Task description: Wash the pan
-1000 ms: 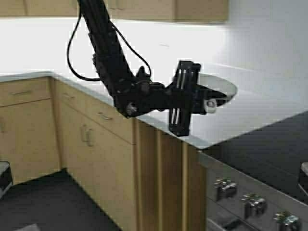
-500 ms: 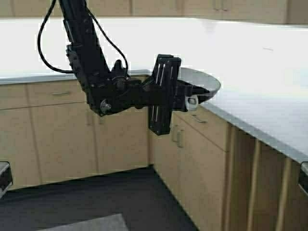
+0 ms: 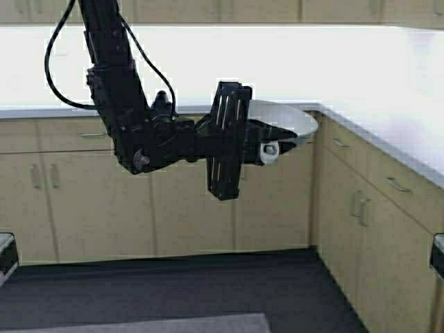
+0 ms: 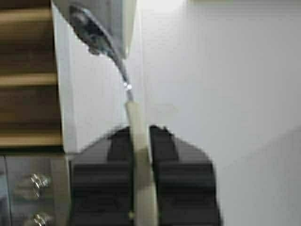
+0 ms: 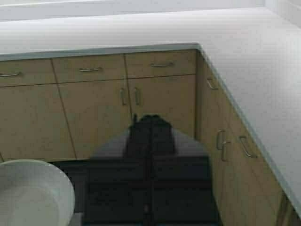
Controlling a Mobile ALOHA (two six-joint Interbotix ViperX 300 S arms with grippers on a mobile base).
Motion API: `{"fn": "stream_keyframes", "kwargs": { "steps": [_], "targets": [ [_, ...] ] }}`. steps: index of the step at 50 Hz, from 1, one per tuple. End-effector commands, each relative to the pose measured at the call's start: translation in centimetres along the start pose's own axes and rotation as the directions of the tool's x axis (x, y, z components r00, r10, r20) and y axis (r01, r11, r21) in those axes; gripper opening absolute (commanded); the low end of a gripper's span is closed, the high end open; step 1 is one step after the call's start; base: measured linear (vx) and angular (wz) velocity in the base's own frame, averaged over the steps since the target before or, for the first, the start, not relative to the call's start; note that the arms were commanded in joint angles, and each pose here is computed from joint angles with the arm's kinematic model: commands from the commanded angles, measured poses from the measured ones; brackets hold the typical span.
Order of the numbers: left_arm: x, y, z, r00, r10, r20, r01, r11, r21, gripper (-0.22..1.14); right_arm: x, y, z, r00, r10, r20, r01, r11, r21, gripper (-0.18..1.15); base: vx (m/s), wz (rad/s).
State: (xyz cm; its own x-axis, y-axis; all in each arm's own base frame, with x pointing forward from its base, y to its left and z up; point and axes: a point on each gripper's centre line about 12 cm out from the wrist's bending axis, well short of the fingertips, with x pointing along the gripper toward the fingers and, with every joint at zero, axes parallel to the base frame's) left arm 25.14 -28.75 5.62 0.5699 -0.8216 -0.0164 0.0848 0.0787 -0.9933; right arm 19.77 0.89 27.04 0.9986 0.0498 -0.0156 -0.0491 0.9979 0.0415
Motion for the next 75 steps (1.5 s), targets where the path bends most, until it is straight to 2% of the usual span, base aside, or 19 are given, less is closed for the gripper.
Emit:
{"fn": "stream_keyframes", "kwargs": {
  "steps": [1, 20, 40, 75],
  "targets": [
    [0.2, -0.9, 0.6, 0.999, -0.039, 0.018, 0.039, 0.999, 0.011, 0.03, 0.2, 0.0, 0.3, 1.0, 0.001, 0.006, -0.001, 1.0, -0.001, 0.06, 0.1, 0.48],
    [0.4, -0.9, 0.8, 0.999, -0.045, 0.021, 0.045, 0.999, 0.013, 0.03, 0.4, 0.1, 0.4, 1.0, 0.004, 0.004, -0.004, 1.0, -0.013, 0.06, 0.11, 0.5],
    [0.3, 0.6, 0.6, 1.0, -0.006, 0.014, 0.006, 1.0, 0.006, 0.03, 0.2, 0.0, 0.3, 1.0, 0.001, -0.005, -0.001, 1.0, -0.009, 0.06, 0.13, 0.65],
    [-0.2, 0.0, 0.6, 0.998, -0.064, 0.017, 0.065, 0.997, -0.041, 0.03, 0.8, 0.0, -0.5, 0.999, 0.003, -0.046, -0.004, 1.0, -0.023, 0.06, 0.15, 0.49]
  ]
}}
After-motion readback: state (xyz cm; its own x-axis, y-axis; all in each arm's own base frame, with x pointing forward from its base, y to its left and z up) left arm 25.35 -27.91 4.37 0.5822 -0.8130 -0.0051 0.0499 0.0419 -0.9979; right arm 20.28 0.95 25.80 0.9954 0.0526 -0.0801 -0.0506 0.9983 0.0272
